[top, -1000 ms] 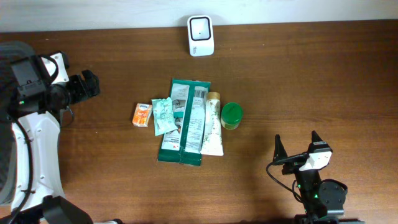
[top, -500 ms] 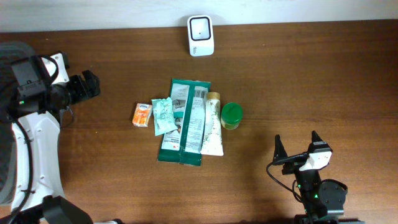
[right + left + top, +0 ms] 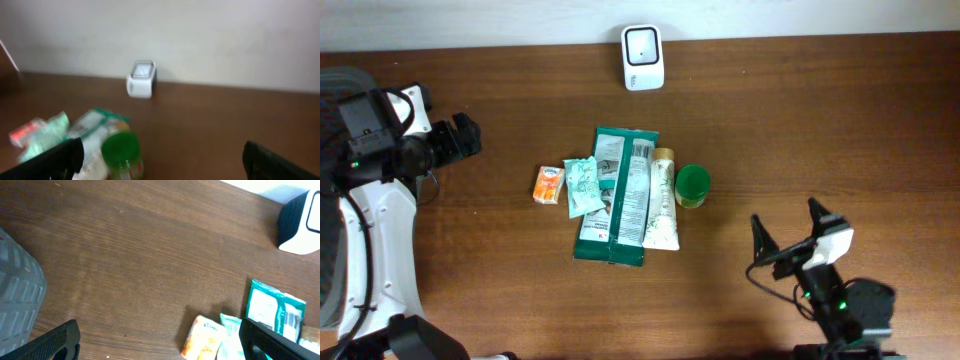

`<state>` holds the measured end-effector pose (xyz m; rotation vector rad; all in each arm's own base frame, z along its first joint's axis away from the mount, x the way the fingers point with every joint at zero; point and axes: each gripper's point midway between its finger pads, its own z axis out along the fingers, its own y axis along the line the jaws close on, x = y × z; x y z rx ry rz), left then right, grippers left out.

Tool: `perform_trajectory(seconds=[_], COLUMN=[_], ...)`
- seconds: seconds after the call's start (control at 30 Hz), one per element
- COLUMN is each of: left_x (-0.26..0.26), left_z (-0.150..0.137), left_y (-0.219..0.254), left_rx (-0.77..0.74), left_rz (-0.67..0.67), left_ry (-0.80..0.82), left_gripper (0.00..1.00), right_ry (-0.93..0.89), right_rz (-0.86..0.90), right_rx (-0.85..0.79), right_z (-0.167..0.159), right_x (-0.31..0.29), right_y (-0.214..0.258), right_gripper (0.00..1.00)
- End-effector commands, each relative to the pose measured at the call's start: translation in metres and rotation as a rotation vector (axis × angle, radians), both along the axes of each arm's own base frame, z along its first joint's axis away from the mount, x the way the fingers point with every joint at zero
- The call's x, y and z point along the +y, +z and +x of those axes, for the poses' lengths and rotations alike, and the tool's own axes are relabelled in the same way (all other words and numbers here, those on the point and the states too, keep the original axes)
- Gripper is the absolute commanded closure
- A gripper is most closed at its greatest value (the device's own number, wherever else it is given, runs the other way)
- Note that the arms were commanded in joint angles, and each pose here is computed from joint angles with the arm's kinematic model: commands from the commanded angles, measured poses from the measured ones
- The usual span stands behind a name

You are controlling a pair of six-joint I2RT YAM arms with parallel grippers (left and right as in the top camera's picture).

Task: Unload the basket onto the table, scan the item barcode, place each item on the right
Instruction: 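Retract the left arm to the side and move the right arm toward the jar, then grasp the green-lidded jar with the right gripper and lift it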

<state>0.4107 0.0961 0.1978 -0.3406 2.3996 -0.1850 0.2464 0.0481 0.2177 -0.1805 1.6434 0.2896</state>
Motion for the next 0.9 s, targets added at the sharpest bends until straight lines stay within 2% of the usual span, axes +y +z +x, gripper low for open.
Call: perform_trajectory(seconds=[0.0,0.17,0.3,0.47,0.5,0.63,0.73,0.87], left_x=[0.001,0.001,0.001,0.001,0.001,0.001,0.001,0.001], left_z=[0.002,0.002,0.002,0.002,0.002,0.002,0.002,0.002], left_y=[0.018,0.018,0.018,0.018,0.018,0.018,0.018,0.018], left_rx=[-0.044,-0.044,-0.044,-0.044,-0.044,-0.044,-0.044,-0.044], left_rz=[0.017,0.017,0.017,0.017,0.017,0.017,0.017,0.017], left_ry=[-0.017,-0.017,-0.017,-0.017,-0.017,-0.017,-0.017,-0.017], left_gripper=[0.01,0.01,0.01,0.01,0.01,0.01,0.01,0.01], right_ry=[0.108,0.138,0.169,0.195,0.208,0.201,0.212,0.256], right_rz=[0.022,0.041,-0.018,0.034,0.032,-0.105,-0.254,-0.336], right_rx=[0.075,0.453,0.685,0.783,0.806,0.891,0.995,1.147], right_z=[0.009,0.047,0.07,0.114,0.12,0.144,0.149,0.137], right_x=[0.017,0.021,0.02,0.026,0.03,0.061,0.085,0.111], right_y=[0.048,0.076,0.075,0.043,0.033,-0.001,-0.031,-0.081], right_gripper=[0.02,0.02,0.02,0.02,0.07,0.07,0.03,0.02])
